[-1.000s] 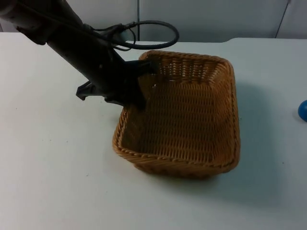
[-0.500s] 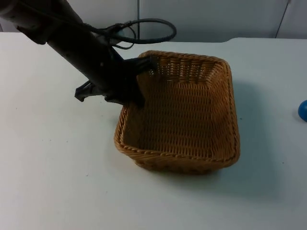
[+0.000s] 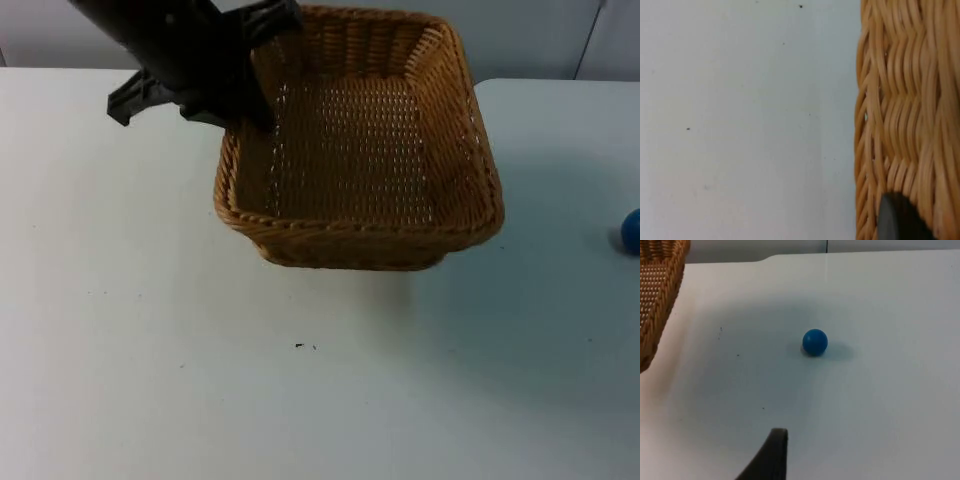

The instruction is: Pick up the basket with the left hand and place the ball into the basket with the right hand.

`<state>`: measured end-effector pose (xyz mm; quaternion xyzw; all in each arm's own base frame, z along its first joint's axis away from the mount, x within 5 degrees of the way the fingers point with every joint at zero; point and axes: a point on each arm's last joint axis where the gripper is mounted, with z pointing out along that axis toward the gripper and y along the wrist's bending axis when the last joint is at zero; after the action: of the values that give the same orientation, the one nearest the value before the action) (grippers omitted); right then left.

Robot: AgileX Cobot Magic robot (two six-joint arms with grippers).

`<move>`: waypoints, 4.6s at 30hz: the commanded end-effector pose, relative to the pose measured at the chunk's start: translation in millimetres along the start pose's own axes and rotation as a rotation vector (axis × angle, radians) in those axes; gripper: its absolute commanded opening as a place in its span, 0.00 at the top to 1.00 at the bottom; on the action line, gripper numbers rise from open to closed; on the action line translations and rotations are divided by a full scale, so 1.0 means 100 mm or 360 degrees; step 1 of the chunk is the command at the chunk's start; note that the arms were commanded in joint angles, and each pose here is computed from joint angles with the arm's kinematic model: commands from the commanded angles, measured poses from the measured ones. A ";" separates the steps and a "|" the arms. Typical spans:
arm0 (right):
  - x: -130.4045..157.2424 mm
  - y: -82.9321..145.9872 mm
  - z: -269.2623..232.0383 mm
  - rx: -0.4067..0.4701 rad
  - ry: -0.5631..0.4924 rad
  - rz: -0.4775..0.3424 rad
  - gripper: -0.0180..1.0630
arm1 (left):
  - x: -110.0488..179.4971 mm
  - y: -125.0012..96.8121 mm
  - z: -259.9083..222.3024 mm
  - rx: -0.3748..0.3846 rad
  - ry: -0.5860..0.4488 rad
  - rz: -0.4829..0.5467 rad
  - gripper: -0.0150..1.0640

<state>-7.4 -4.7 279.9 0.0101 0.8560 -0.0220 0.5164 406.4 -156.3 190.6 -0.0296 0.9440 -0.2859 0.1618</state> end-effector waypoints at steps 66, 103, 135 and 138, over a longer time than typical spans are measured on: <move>-1.44 0.20 3.50 -0.0175 0.1079 -0.0271 0.20 | 0.94 0.24 -0.78 0.0162 -0.0027 -0.0035 0.99; -0.47 0.24 4.62 -0.0174 0.1366 -0.0294 0.53 | 0.93 0.24 -0.78 0.0156 -0.0039 -0.0036 0.99; -2.38 0.64 2.99 -0.0353 0.0657 -0.0369 0.99 | 0.93 0.24 -0.78 0.0154 -0.0043 -0.0065 0.99; -2.53 0.96 2.59 -0.0497 0.0507 -0.0432 0.99 | 0.93 0.24 -0.78 0.0154 -0.0042 -0.0082 0.99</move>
<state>360.2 61.8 360.9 -0.1545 0.9271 0.0264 0.3404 295.2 -107.5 204.7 -0.0384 0.9316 -0.3226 0.1630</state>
